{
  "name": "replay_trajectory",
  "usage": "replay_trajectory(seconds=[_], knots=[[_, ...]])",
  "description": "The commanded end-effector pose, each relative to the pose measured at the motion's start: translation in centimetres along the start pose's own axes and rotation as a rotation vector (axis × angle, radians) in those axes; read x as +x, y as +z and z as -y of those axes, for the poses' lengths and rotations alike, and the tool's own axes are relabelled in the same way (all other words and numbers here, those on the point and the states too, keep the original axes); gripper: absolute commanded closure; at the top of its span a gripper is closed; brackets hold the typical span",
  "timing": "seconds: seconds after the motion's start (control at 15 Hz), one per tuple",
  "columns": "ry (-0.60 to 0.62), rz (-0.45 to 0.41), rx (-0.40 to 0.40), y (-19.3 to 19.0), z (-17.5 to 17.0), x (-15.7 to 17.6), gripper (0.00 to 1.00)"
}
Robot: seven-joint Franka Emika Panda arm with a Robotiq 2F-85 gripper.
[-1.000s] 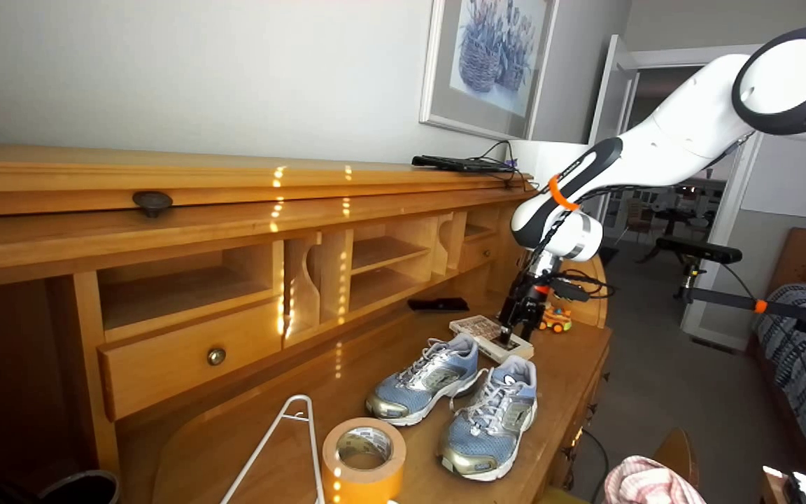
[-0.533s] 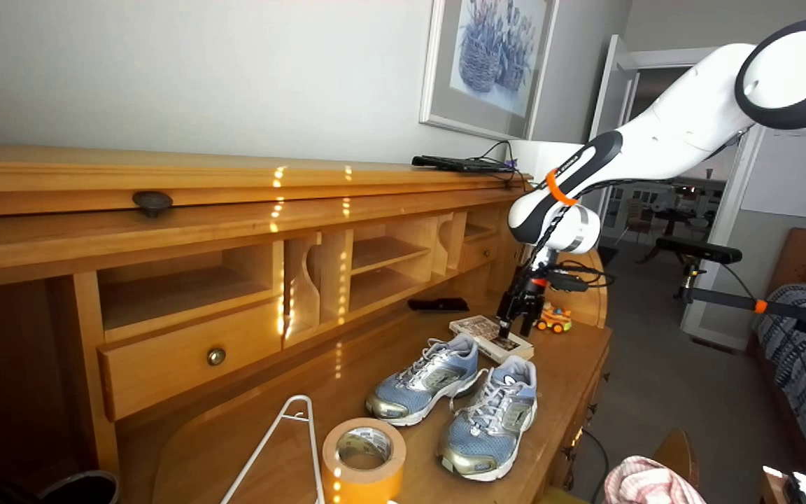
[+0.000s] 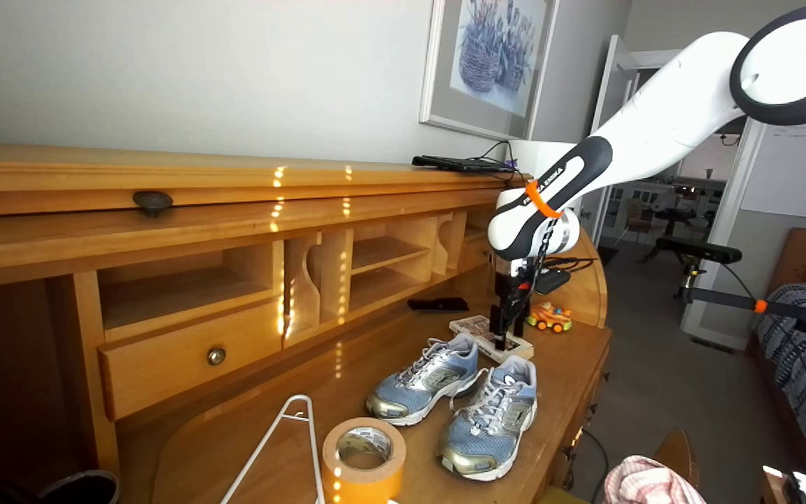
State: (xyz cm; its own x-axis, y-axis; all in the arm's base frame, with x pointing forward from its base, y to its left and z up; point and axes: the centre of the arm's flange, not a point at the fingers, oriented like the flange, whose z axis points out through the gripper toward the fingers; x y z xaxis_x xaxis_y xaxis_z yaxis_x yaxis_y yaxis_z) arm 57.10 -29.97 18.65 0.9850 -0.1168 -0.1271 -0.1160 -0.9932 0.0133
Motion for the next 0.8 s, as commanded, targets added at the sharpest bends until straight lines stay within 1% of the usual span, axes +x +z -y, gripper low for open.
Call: replay_trajectory(seconds=[0.0, 0.13, 0.47, 0.73], knots=[[-0.054, 0.041, -0.106, 0.9, 2.7, -0.1, 0.00], [-0.086, 0.039, -0.145, 1.0, 3.8, 0.0, 0.00], [-0.167, 0.016, -0.258, 1.3, 5.1, 0.2, 0.00], [-0.207, -0.029, -0.304, 1.7, 5.7, 0.3, 0.00]])
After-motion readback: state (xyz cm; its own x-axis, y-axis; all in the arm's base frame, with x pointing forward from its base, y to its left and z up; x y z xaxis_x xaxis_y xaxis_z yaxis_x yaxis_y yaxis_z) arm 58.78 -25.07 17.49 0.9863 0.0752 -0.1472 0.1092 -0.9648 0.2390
